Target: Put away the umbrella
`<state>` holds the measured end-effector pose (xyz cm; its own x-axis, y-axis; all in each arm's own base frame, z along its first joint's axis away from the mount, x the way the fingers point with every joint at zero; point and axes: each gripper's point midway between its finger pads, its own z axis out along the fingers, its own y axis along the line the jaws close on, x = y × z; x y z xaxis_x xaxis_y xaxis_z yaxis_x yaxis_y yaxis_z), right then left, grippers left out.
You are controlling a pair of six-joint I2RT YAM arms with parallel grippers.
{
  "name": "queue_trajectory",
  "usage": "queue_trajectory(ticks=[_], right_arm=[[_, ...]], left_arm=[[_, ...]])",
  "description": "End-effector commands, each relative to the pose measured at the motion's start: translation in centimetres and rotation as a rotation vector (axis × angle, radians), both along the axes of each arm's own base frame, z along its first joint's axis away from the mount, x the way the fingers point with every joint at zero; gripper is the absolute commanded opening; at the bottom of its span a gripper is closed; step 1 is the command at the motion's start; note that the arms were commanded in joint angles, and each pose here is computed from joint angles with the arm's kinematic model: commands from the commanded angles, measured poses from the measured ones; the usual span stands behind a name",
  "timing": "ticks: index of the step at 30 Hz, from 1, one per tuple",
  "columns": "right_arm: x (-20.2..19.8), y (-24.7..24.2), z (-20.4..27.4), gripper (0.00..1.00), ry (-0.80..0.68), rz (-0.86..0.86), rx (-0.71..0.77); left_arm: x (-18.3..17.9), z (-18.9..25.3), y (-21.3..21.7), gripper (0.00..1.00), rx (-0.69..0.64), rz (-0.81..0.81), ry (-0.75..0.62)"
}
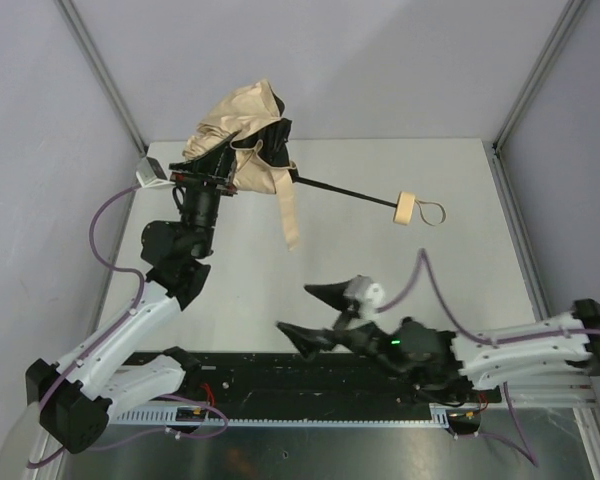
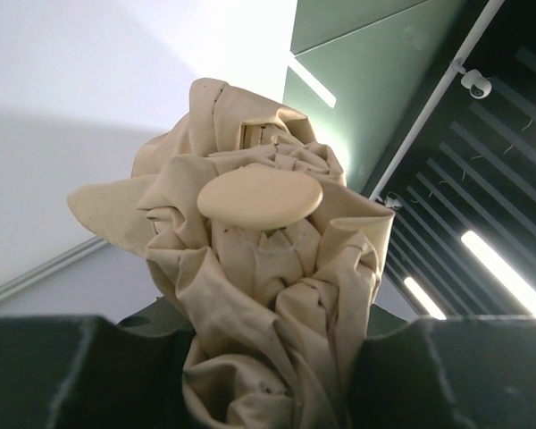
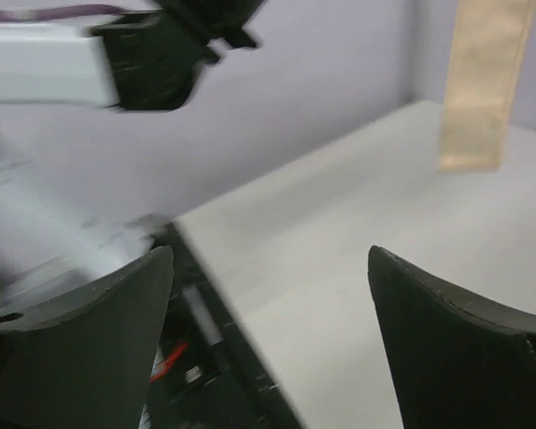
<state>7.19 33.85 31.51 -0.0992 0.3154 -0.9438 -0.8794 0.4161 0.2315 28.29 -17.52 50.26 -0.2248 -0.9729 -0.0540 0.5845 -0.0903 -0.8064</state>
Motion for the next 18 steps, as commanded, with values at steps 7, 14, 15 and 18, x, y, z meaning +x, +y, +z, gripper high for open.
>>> queue_trajectory(ticks=[7, 14, 15, 18], right_arm=[[9.8, 0.9, 5.1, 0.93, -0.011, -0.875, -0.396], [12.6, -0.9, 6.4, 0.85, -0.07, -1.118, -0.509], [12.9, -0.8, 6.6, 0.83, -0.086, -1.124, -0.516], [13.4, 0.4, 6.9, 0.81, -0.123, -1.123, -0.518]], left_arm=[[-1.1, 1.4, 2.2, 0.0, -0.036, 0.086, -0.056], [-1.8, 1.3, 2.6, 0.0, -0.046, 0.081, -0.059], [-1.9, 1.3, 2.7, 0.0, -0.046, 0.081, -0.059], [-1.9, 1.2, 2.6, 0.0, -0.05, 0.082, -0.053]])
